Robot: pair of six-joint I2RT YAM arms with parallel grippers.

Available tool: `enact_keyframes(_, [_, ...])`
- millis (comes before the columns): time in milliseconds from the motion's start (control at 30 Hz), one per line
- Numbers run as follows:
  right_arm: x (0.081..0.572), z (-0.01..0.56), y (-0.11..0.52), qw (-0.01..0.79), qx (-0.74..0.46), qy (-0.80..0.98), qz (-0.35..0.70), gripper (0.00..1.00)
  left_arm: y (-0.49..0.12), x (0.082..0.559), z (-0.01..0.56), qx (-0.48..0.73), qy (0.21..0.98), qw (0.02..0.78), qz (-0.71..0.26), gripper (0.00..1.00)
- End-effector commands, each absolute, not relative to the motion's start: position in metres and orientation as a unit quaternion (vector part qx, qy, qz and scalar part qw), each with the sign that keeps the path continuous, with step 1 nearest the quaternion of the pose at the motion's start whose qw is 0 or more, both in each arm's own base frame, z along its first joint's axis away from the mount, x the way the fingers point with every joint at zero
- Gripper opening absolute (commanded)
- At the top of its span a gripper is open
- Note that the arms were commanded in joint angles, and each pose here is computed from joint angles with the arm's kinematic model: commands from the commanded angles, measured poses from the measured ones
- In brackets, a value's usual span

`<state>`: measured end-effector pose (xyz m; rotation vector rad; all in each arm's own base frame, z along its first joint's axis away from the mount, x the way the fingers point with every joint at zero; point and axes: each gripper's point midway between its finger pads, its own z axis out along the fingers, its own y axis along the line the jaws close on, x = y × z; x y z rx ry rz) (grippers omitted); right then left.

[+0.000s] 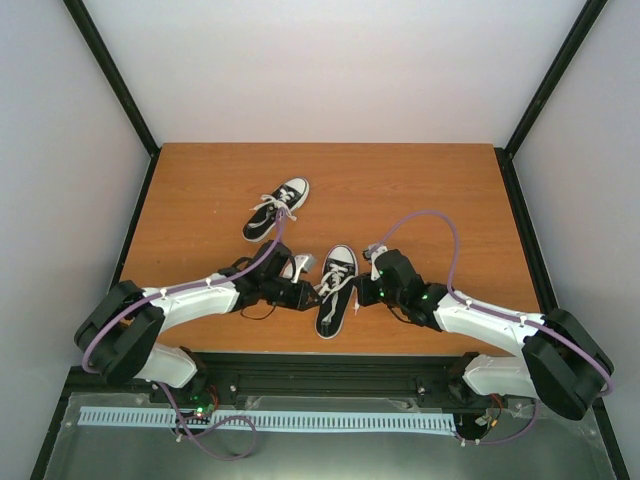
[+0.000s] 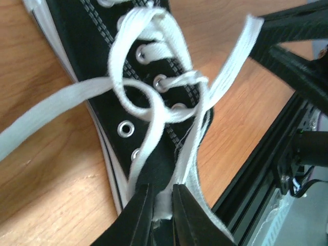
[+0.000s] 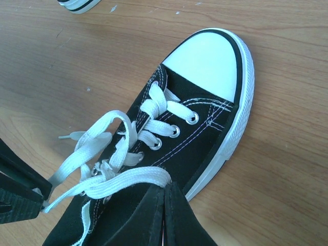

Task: Tie the shoes
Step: Cross the shoelace with the shoelace.

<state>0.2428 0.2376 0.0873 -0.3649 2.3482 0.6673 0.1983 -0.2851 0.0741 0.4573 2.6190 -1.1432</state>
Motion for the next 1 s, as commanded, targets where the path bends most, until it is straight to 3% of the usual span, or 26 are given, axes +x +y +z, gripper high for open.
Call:
enact_keyframes(0, [0.245,0.085,0.233,0.334,-0.136,0.899,0.249,0.03,-0.273,0.193,0.060,0.133,0.917,0.098,-0.364,0.16])
enact_keyframes(133, [0.244,0.082,0.233,0.331,-0.138,0.899,0.250,0.03,-0.272,0.193,0.070,0.135,0.916,0.101,-0.363,0.27])
enact_keyframes(333, [0.241,0.081,0.233,0.329,-0.143,0.898,0.253,0.03,-0.269,0.203,0.109,0.126,0.907,0.148,-0.374,0.65])
enact_keyframes(400, [0.240,0.082,0.233,0.330,-0.145,0.898,0.254,0.03,-0.273,0.208,0.117,0.127,0.903,0.154,-0.380,0.70])
enact_keyframes(733, [0.241,0.085,0.234,0.333,-0.143,0.895,0.258,0.03,-0.294,0.256,0.106,0.084,0.904,0.147,-0.394,0.64])
enact_keyframes(967, [0.239,0.082,0.240,0.323,-0.158,0.894,0.266,0.03,-0.303,0.266,0.098,0.078,0.900,0.146,-0.403,0.45])
